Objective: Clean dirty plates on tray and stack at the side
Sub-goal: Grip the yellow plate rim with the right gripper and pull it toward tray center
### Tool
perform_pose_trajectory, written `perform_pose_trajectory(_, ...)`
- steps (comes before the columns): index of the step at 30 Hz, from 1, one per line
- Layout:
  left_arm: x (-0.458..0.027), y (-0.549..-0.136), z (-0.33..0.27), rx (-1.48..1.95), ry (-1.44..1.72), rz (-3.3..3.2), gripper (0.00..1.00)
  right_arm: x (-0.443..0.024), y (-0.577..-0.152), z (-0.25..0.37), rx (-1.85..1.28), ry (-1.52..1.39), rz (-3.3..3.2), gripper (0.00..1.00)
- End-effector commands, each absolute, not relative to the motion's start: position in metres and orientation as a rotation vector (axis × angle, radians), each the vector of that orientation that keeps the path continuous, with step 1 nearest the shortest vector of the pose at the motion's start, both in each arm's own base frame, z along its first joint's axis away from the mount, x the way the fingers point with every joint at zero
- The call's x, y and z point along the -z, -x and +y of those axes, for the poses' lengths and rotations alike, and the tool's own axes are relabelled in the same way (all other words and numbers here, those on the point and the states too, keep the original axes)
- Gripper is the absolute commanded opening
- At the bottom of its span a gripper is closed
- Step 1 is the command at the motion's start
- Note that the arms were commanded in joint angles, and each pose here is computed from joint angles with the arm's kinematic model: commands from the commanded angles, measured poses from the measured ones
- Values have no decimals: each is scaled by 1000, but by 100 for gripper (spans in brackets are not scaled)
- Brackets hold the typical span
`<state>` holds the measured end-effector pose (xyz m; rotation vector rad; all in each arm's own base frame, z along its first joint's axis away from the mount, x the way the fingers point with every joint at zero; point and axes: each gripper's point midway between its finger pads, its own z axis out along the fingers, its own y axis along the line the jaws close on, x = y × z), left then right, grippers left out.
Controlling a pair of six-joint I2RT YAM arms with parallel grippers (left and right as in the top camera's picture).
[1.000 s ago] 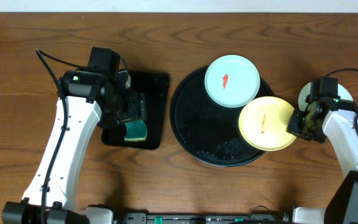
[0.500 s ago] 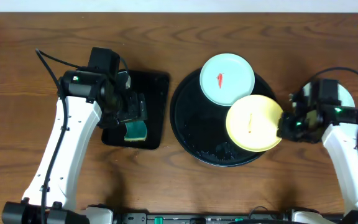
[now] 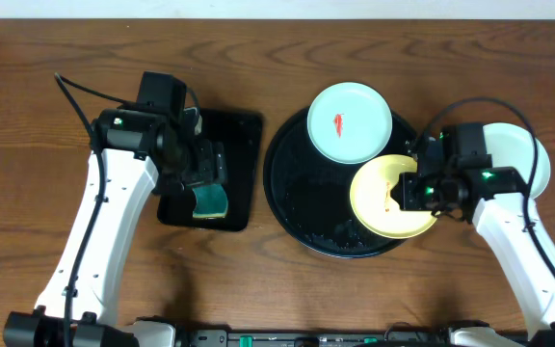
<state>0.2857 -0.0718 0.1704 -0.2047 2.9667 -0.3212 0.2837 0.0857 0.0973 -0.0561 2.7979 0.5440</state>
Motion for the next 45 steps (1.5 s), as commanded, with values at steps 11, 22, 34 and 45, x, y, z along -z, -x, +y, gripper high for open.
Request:
perform_pose_trajectory(11, -81, -290, -45, 40, 396, 3033, 82, -107, -281, -5, -178, -269, 2864, 20)
perform_pose_trajectory(22, -33, -309, -53, 85, 384, 3021, 71, -89, -275, -11, -234, -300, 2930, 25)
perform_pose_trajectory(34, -19, -309, -57, 103, 389, 3065, 13, -27, -257, -8, -249, -382, 3004, 30)
perform_pose_trajectory(45, -66, -304, -56, 129, 379, 3000, 8, -49, -263, 51, -733, -125, 2895, 1)
